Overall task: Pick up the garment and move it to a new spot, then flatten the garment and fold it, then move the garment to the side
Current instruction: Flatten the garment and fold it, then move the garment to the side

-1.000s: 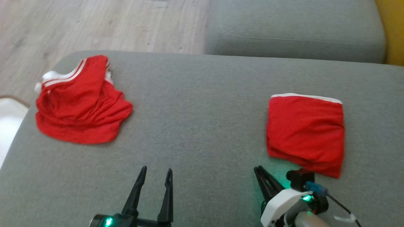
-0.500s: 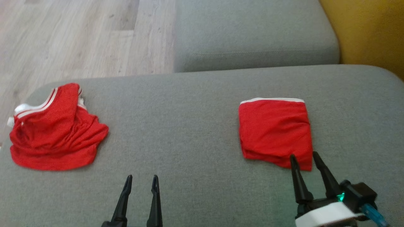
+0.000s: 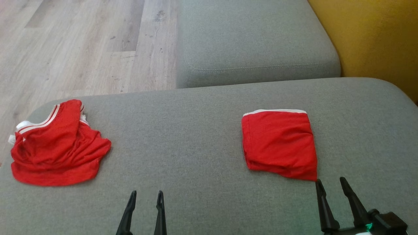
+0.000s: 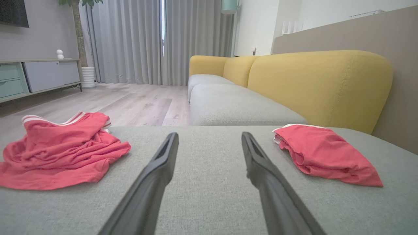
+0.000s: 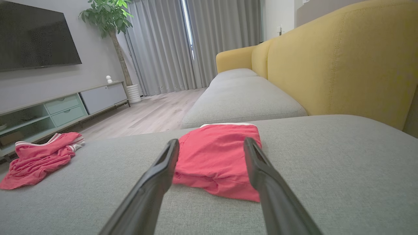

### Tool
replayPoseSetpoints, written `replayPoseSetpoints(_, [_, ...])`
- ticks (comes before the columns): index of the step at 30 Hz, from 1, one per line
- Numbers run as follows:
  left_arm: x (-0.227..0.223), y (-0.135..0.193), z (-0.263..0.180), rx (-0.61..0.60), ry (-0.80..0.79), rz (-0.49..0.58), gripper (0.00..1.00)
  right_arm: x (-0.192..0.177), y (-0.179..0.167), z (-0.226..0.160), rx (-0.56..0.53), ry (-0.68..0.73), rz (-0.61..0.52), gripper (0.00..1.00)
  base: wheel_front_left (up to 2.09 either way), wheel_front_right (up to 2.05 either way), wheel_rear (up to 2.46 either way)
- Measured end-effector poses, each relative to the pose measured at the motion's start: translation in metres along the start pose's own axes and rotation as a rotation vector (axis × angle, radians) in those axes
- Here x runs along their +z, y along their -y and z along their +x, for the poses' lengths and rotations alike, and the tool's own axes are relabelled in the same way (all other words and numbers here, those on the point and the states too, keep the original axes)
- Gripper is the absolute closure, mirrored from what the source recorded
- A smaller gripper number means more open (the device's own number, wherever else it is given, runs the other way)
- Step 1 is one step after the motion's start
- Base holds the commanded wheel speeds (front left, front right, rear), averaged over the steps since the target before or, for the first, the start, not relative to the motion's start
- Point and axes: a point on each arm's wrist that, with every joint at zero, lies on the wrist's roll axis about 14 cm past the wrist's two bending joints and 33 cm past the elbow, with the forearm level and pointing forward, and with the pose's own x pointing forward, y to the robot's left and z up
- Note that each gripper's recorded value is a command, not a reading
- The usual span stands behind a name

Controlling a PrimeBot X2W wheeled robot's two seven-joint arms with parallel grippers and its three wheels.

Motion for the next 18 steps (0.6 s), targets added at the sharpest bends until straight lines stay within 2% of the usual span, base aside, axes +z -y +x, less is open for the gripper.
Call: replayPoseSetpoints(18, [-0.002,-0.012,-0.004,0.038,-0.005,0.004,0.0,-0.006,0.0,0.001,-0.013,-0.016,0.017,0.0,0.0,0.0,0.0])
